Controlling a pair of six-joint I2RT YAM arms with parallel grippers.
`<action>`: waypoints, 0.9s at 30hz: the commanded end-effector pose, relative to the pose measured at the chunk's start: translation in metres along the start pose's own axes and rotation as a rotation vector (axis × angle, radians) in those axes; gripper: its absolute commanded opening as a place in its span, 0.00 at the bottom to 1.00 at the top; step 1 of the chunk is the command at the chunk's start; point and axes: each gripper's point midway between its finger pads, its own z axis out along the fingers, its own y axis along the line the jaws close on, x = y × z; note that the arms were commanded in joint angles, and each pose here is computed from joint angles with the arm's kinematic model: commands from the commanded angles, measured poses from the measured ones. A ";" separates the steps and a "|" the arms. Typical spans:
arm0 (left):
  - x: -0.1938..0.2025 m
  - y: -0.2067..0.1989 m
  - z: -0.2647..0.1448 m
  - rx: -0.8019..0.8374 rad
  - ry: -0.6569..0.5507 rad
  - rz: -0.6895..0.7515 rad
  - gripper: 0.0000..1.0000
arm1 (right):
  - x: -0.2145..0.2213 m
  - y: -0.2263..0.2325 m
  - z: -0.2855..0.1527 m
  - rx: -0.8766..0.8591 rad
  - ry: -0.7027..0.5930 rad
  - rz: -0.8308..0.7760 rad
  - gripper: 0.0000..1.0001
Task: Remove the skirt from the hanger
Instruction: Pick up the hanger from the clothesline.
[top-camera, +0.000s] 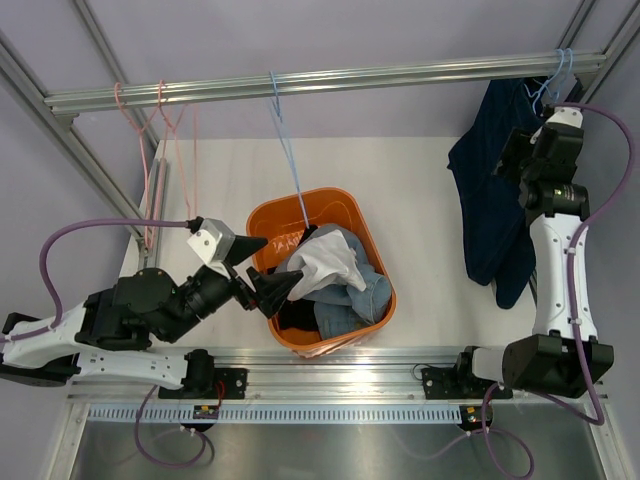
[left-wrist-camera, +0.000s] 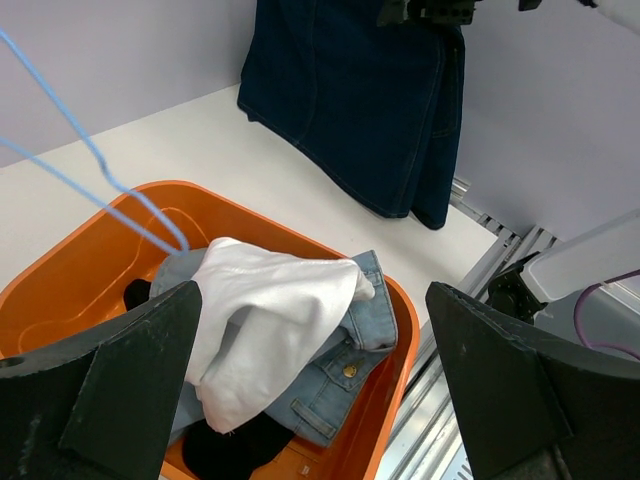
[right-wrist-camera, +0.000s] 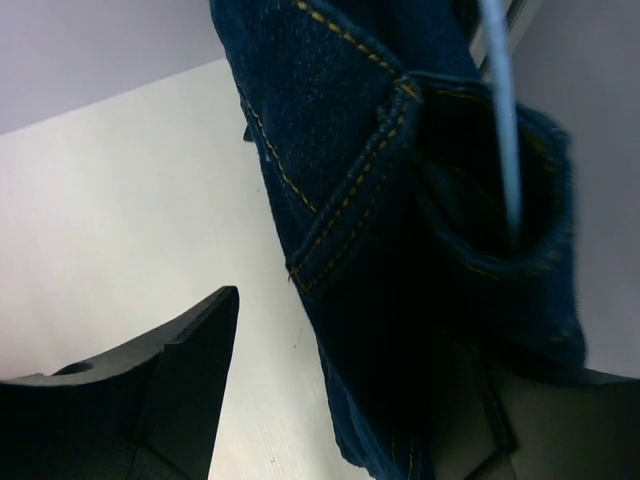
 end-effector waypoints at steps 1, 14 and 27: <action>-0.014 -0.006 0.002 0.023 -0.050 -0.013 0.99 | -0.012 0.003 0.023 -0.015 -0.072 -0.023 0.73; -0.012 -0.010 0.007 0.020 -0.033 -0.001 0.99 | -0.065 0.040 0.000 -0.170 -0.170 -0.043 0.00; -0.013 -0.019 0.006 0.047 -0.006 -0.090 0.99 | -0.133 0.078 -0.111 -0.462 -0.475 -0.167 0.00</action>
